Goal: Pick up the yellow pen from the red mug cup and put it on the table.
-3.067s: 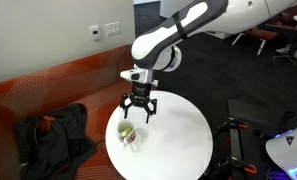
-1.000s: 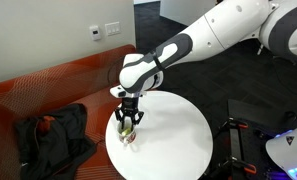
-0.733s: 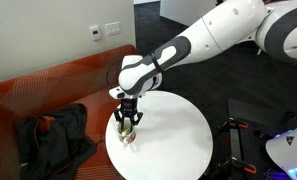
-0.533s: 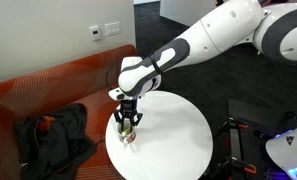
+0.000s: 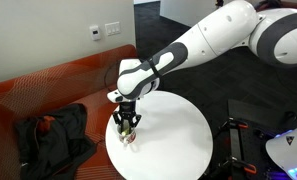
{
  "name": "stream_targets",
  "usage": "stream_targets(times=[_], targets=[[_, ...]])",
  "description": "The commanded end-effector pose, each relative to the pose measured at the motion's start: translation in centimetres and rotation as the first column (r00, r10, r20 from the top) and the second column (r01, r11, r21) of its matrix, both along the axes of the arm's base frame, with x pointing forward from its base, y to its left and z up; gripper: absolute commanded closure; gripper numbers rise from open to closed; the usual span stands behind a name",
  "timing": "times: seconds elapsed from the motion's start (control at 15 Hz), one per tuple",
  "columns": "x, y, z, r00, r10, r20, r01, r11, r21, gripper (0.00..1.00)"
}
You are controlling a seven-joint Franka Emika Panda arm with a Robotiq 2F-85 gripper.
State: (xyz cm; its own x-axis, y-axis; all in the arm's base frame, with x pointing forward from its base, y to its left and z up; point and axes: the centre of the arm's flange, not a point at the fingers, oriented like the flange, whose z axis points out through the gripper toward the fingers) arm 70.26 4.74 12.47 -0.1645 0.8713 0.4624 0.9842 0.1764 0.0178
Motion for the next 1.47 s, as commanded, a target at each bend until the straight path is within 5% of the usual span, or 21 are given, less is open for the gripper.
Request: stream_targets(times=[0.0, 0.13, 0.27, 0.47, 0.87, 1.4], targets=[[1.3, 0.4, 0.4, 1.0, -0.007, -0.013, 0.007, 1.0, -0.001, 0.59], [1.4, 0.6, 0.4, 1.0, -0.002, -0.011, 0.002, 1.0, -0.001, 0.62], [1.5, 0.7, 0.5, 1.0, 0.001, -0.008, -0.001, 1.0, -0.003, 0.83], [1.6, 0.5, 0.6, 1.0, -0.002, -0.004, 0.002, 1.0, -0.003, 1.0], [1.0, -0.1, 2.3, 1.0, -0.022, 0.021, 0.022, 1.0, 0.017, 0.95], [-1.4, -1.7, 9.7, 0.994, -0.103, 0.043, 0.098, 0.99, 0.106, 0.95]])
